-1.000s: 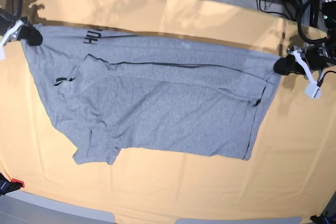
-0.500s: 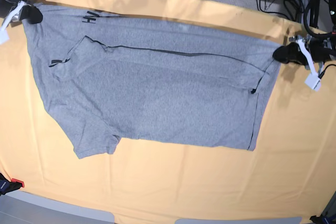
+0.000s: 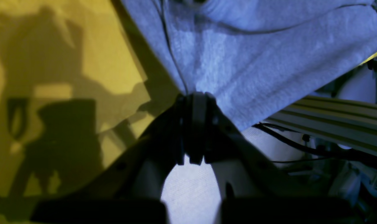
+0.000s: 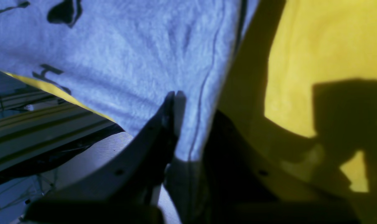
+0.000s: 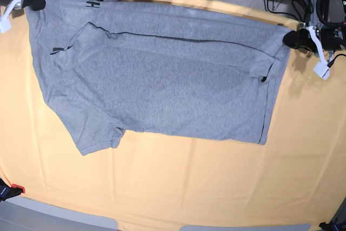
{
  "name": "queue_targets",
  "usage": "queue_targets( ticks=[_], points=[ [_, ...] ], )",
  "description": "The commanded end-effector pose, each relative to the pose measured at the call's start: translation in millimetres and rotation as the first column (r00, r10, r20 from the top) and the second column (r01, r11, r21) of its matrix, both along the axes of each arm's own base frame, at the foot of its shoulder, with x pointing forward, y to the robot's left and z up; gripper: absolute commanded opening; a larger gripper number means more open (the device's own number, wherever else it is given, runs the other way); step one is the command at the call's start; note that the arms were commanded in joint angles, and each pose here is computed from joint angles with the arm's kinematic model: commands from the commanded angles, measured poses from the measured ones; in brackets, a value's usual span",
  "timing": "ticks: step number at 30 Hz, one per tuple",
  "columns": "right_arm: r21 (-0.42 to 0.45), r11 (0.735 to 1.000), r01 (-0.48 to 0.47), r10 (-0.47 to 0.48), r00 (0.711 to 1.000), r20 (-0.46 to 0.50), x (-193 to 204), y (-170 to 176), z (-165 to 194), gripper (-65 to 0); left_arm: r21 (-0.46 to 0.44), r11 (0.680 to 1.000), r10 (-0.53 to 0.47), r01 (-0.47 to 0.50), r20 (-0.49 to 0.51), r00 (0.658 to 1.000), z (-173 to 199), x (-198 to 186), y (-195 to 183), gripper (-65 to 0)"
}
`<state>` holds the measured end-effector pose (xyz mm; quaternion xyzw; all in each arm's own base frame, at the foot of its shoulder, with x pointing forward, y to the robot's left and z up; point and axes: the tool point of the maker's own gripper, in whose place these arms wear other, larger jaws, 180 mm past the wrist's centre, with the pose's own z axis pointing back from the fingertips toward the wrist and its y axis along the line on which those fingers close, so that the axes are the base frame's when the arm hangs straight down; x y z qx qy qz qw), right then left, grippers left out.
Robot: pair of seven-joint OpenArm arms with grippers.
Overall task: Layout the t-shirt on the table in an organized manner, then fold the t-shirt properly
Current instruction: 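Pull both held edges apart to straighten the shirt, then release the shirt and move both grippers to the hem corners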
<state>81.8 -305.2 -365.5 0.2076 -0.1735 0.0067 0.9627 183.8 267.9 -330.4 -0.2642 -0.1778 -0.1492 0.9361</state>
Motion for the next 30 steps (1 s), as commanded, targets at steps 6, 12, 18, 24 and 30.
queue_targets(
  ticks=[6, 12, 18, 24, 30],
  points=[
    [-0.030, 0.999, -0.022, 0.021, 0.999, -0.027, -9.9, -6.9, 3.8, -65.0, 0.026, 1.000, -0.012, 0.012, -0.002, 1.000, 4.5, -2.5, 6.2, -65.0],
    [-0.027, 0.999, -0.021, 0.020, 1.000, -0.022, -8.5, -6.4, 4.3, -65.0, 0.025, 1.000, -0.011, 0.012, -0.012, 1.000, 2.6, -5.9, 6.1, -65.0],
    [-0.028, 0.999, -0.021, 0.020, 1.000, -0.022, -8.4, -6.5, 4.3, -60.6, 0.027, 0.999, -0.033, 0.033, 0.001, 0.999, 3.3, -5.9, 5.4, -39.4],
    [-0.003, 1.000, -0.025, 0.025, 1.000, 0.005, -2.3, -4.4, 10.5, -38.2, 0.002, 1.000, -0.027, 0.027, 0.031, 0.999, 11.5, 2.8, 3.0, -22.0],
    [0.001, 1.000, -0.022, 0.022, 0.995, 0.099, 18.9, -18.9, 39.5, -38.2, -0.014, 0.998, 0.057, -0.055, 0.218, 0.974, 59.8, 48.1, 21.7, -22.0]
  ],
)
